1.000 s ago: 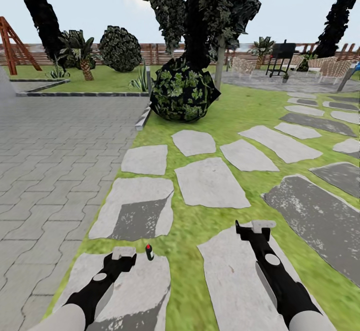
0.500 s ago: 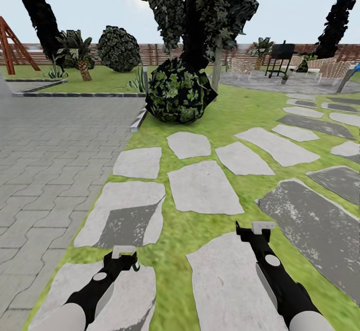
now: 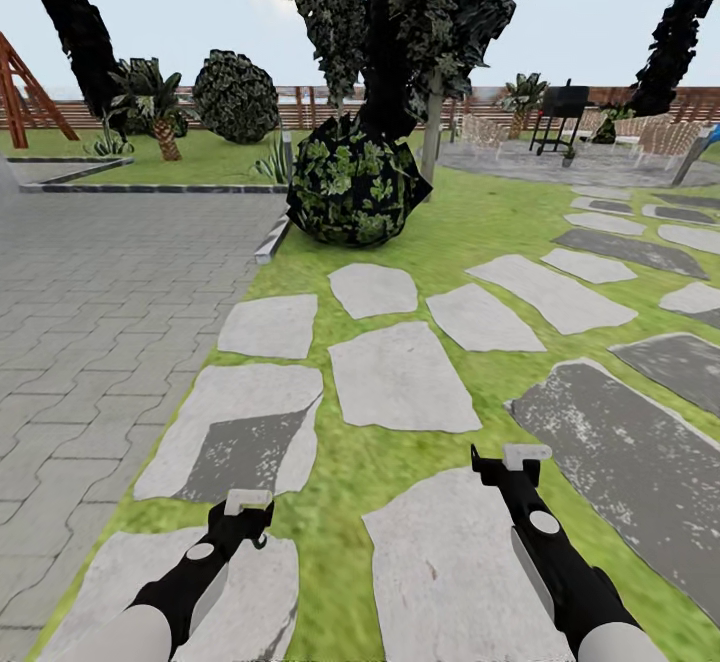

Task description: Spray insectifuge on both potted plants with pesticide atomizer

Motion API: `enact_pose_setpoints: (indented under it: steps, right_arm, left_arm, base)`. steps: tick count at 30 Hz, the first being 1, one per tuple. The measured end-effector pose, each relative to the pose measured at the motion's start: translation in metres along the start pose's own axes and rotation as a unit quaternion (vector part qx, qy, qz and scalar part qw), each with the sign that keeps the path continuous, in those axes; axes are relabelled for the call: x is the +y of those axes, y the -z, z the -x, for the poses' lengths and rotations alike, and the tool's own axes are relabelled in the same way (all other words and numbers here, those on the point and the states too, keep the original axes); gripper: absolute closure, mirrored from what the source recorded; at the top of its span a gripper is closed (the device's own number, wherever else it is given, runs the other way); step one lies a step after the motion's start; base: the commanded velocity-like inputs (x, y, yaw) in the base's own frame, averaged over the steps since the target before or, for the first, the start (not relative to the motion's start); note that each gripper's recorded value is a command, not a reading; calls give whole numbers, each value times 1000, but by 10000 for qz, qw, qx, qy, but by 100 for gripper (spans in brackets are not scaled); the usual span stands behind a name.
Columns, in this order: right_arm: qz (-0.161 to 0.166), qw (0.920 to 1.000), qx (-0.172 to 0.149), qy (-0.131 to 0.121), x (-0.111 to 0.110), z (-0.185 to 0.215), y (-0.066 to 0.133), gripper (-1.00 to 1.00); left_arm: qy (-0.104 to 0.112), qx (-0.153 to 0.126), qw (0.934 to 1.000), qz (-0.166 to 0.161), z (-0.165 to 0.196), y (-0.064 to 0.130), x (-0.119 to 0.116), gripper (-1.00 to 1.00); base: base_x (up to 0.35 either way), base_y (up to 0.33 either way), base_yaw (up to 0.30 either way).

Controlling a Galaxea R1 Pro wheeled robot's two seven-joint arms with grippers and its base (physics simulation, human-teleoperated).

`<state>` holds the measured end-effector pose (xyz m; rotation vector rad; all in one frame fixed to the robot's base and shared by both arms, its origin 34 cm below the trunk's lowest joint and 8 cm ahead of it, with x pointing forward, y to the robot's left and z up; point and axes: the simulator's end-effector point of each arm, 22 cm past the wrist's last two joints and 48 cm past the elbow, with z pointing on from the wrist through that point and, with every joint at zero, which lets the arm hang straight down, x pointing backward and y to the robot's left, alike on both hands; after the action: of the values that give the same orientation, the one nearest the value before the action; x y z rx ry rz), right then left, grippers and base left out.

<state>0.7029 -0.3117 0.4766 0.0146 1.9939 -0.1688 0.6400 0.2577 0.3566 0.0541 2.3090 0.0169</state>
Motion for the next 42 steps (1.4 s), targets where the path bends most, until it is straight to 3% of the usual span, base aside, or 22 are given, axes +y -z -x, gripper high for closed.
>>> enact_pose_setpoints:
  steps: [16, 23, 42]
  right_arm:
    - [3, 9999, 116, -5, 5, -49, -10, -100]
    - [7, 9999, 164, -2, 7, -71, -14, -100]
    - [18, 9994, 338, 23, 12, -134, -24, -100]
  left_arm:
    - [-6, 108, 9999, 10, -45, -22, 0, -100]
    - [2, -160, 9999, -9, -56, -29, -3, -100]
    - [-3, -24, 10000, -11, -112, -54, -5, -100]
  base:
    - [0, 0, 0]
    - [0, 0, 0]
    - [0, 0, 0]
